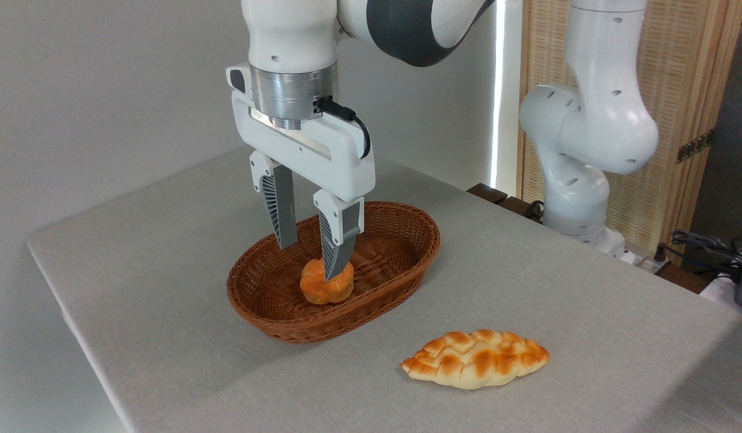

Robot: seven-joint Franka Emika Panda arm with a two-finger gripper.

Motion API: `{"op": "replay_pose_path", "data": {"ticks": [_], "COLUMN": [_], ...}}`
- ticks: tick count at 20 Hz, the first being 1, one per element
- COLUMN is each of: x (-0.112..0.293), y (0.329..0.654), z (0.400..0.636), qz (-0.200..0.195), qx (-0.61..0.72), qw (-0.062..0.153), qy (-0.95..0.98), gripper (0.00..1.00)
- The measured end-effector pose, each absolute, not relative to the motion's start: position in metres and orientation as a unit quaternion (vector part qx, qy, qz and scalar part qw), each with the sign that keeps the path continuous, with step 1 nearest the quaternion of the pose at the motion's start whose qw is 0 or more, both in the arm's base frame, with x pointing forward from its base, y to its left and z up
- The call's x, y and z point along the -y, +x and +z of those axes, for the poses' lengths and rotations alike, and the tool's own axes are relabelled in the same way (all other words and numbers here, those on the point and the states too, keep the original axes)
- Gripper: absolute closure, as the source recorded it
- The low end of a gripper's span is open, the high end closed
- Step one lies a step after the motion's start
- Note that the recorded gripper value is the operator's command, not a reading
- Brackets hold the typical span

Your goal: Put bread into the basket

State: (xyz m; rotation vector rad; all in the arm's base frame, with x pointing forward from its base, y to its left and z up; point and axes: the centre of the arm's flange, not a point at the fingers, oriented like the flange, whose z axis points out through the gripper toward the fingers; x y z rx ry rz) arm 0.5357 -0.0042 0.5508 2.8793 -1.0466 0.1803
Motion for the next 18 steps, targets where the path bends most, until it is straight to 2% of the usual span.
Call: {"op": "replay_pose_path", "data": {"ticks": [18], "x": [0.005], "y": [0.536], "z": [0.541], "qz": [0.039], "qx": [0.342], "qw": [0.043], "qy": [0.938], "gripper": [0.0]}}
